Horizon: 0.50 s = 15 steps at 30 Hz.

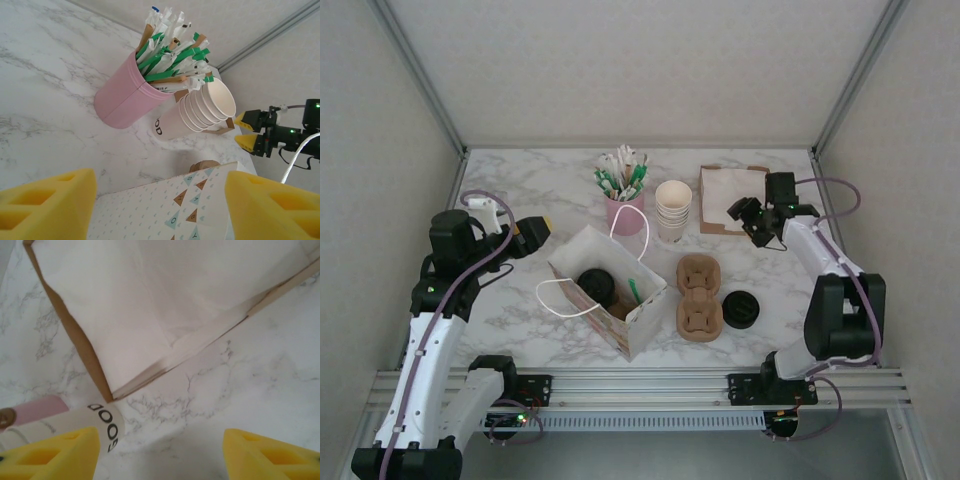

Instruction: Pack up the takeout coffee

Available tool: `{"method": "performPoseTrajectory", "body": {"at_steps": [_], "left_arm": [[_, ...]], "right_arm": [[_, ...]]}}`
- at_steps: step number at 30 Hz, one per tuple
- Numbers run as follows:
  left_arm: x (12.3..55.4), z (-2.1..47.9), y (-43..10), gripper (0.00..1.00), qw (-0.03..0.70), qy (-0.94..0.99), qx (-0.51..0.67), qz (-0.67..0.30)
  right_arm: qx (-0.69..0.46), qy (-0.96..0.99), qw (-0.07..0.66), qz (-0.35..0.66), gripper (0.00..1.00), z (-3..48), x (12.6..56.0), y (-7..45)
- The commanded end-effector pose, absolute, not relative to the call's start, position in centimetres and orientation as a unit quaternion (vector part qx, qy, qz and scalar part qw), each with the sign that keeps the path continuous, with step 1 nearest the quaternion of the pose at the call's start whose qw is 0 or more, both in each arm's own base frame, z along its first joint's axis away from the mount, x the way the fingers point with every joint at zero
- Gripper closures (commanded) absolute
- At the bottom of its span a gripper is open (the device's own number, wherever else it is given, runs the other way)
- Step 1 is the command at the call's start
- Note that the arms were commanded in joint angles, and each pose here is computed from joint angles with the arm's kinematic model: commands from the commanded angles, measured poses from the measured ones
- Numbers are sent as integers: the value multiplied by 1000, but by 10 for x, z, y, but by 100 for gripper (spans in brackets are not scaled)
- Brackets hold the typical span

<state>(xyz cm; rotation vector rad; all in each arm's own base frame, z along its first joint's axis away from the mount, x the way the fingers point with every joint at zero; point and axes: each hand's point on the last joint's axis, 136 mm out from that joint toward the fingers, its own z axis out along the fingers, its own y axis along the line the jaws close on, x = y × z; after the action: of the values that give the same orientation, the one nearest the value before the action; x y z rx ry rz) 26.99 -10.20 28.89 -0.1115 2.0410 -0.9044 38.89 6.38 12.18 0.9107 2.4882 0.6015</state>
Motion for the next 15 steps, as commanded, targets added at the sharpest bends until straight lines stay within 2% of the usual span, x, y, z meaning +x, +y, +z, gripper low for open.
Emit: {"method": "performPoseTrajectory", "body": {"at_steps": [1,15], "left_arm": [[270,289,-101,31,436,822,-48,-362],[271,287,-101,31,433,824,-48,-361]], "right_arm": [[339,886,224,222,34,120,411,63],[355,883,227,205,39,84,448,59]]}}
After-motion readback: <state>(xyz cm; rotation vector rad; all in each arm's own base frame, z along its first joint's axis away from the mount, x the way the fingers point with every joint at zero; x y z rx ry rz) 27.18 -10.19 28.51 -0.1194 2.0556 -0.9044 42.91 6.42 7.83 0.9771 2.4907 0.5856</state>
